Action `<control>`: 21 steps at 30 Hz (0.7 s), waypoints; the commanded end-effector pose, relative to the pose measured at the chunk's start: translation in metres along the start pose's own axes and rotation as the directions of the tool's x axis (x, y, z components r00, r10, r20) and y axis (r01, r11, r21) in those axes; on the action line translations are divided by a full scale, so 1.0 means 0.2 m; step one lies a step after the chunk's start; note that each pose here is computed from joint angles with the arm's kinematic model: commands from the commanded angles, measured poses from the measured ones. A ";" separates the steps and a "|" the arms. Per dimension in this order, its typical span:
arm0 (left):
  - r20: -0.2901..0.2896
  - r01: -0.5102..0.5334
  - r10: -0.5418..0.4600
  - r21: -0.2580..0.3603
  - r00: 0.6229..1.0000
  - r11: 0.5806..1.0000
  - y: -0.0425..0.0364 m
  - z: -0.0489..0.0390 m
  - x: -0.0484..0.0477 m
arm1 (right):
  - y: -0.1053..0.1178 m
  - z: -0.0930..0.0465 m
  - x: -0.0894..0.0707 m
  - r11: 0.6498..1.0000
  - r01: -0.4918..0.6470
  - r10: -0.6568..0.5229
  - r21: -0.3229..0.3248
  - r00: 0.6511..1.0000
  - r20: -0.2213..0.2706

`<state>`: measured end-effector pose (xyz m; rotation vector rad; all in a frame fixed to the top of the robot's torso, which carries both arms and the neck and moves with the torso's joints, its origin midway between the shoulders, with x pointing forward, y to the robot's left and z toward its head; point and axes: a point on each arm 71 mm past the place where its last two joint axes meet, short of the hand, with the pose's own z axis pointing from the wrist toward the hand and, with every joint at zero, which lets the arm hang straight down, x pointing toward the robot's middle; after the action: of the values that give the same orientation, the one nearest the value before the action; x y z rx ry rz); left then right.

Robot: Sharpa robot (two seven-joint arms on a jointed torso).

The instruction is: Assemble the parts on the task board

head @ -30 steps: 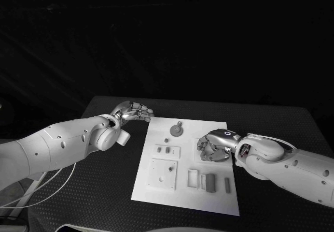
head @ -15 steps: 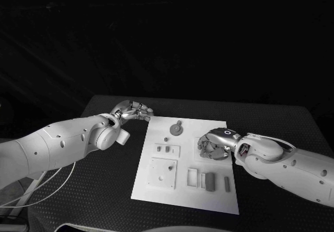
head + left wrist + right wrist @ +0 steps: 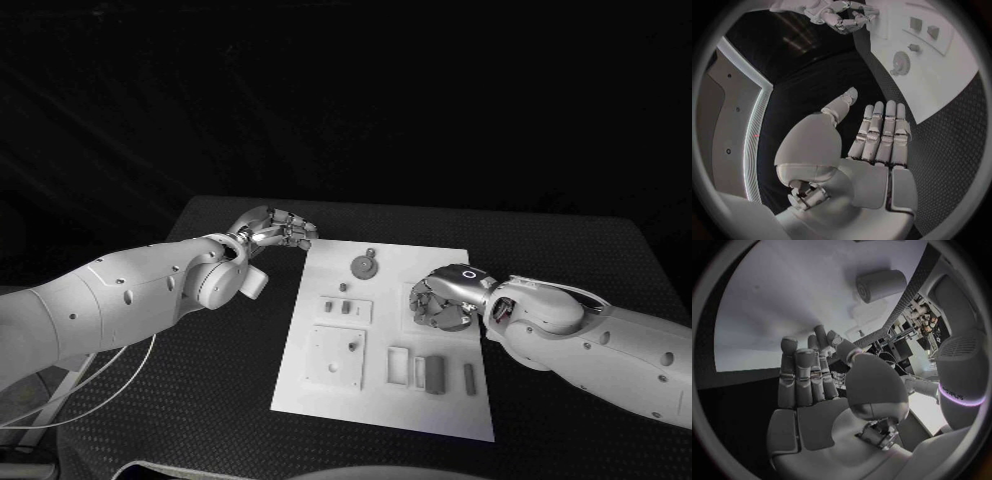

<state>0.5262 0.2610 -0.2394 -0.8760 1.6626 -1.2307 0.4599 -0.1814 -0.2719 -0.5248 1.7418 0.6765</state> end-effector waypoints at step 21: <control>-0.012 0.009 -0.009 0.013 1.000 1.000 -0.007 0.003 0.006 | 0.08 -0.02 -0.07 0.999 -0.037 0.039 -0.033 0.996 0.077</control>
<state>0.5265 0.2616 -0.2394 -0.8762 1.6617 -1.2296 0.4516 -0.1759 -0.2590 -0.5004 1.6876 0.7036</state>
